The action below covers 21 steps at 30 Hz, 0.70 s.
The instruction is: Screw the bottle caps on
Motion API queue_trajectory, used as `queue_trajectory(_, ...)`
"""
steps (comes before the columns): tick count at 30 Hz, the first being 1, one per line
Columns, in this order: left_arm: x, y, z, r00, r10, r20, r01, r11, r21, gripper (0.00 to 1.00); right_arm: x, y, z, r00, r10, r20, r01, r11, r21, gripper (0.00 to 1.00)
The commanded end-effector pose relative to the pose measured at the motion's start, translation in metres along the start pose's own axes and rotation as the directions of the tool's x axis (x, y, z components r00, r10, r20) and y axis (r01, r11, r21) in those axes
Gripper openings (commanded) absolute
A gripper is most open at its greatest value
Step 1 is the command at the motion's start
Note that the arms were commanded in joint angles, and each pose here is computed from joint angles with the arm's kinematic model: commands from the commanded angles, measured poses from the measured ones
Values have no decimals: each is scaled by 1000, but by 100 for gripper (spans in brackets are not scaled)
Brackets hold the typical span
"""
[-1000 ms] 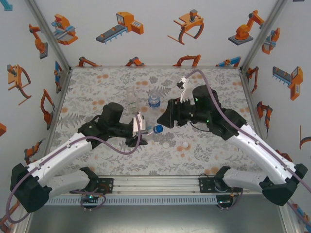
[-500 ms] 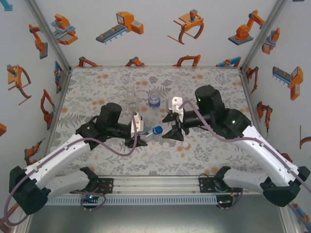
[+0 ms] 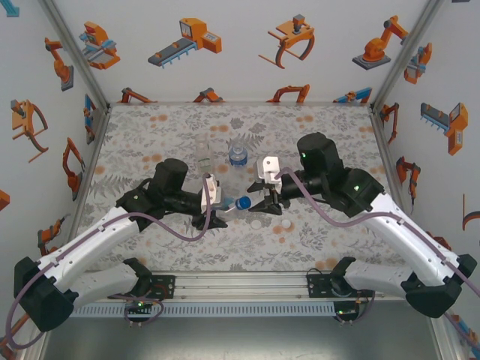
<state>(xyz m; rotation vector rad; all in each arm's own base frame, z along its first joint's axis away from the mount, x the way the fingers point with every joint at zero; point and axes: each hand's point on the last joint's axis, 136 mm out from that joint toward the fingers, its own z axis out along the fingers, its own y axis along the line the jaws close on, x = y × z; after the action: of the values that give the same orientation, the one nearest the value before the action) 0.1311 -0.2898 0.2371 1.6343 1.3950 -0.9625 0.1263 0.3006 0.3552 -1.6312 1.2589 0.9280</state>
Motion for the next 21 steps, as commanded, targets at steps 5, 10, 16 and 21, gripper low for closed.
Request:
queue_trajectory(5,-19,-6,-7,998,34,44,-34,999,18,0,-3,4,10,999,-18,26,19,998,-54,45)
queue_trajectory(10,-19,-6,-7,998,39,43,-39,999,17,0,2,1,13,1000,-9,10,10,999,-47,38)
queue_trajectory(16,-19,-5,-7,998,41,39,-41,999,12,0,4,-6,14,995,98,0,-98,995,-7,17)
queue_trajectory(21,-19,1,-7,998,50,43,-49,999,-20,0,18,-31,17,892,450,48,-452,881,139,0)
